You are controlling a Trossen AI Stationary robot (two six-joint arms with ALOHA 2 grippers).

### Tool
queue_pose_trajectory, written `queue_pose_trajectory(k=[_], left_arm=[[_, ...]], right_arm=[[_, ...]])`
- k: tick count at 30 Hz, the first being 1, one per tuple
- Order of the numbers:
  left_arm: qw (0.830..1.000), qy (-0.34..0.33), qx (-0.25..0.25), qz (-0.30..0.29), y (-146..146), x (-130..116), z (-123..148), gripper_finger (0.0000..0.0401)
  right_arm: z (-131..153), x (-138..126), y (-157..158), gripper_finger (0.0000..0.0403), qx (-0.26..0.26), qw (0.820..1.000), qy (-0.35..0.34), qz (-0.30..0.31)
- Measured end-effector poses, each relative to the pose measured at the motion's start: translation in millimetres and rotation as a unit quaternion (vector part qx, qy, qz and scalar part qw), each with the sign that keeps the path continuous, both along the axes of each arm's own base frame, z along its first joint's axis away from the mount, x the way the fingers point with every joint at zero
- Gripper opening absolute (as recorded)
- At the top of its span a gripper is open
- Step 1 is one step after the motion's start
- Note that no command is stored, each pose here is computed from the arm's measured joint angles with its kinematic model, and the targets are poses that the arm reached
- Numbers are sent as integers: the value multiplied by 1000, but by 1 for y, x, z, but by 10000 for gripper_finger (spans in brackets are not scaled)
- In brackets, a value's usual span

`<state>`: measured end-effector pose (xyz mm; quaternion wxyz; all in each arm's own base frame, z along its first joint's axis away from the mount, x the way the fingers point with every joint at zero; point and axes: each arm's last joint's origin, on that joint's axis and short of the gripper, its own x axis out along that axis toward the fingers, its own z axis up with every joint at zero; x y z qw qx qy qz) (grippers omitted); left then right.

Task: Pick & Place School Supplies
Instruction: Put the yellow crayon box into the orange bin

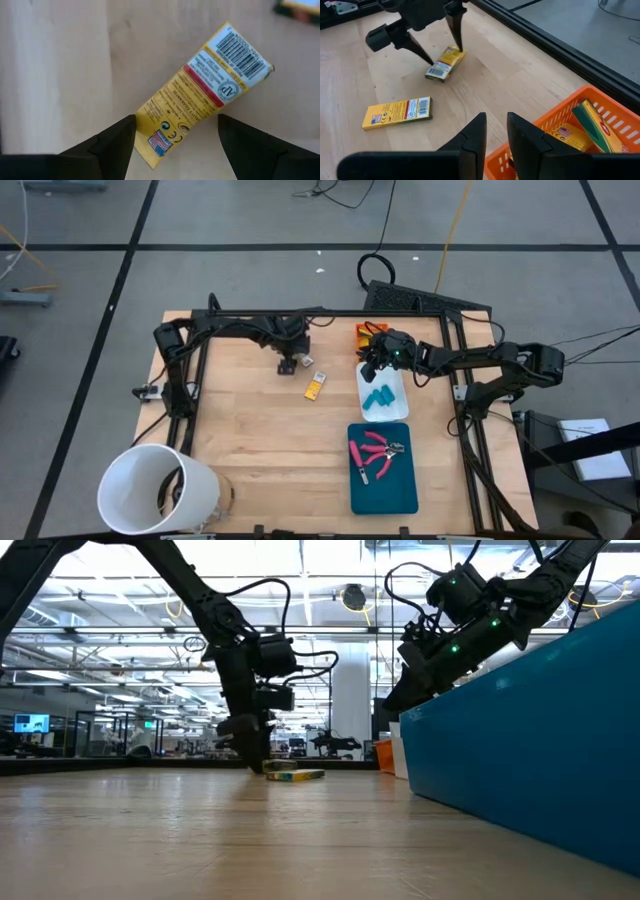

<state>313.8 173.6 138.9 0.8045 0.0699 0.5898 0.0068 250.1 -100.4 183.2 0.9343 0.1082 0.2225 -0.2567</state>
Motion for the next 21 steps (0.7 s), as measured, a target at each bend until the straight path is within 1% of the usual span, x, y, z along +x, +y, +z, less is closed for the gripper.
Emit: queue_pose_trajectory(k=[3, 7, 9, 12, 16, 19, 21], left_arm=[[999, 19, -27, 21, -7, -2, 1, 282], [994, 55, -60, 68, -19, -7, 2, 282], [992, 73, -71, 77, -26, -9, 4, 282], [991, 87, -78, 67, -39, -11, 10, 282], [993, 69, -82, 40, -55, -7, 22, 282], [997, 49, -65, 4, -64, -5, 34, 282], [997, 43, -49, -30, -68, -4, 38, 282]], right_arm=[[0, 0, 0, 71, 0, 1000, 0, 0], [0, 0, 0, 71, 0, 1000, 0, 0], [0, 0, 0, 71, 0, 1000, 1, 0], [0, 0, 0, 71, 0, 1000, 1, 0], [0, 0, 0, 71, 0, 1000, 1, 0], [0, 0, 0, 71, 1, 1000, 2, 0], [0, 0, 0, 71, 1, 1000, 2, 0]])
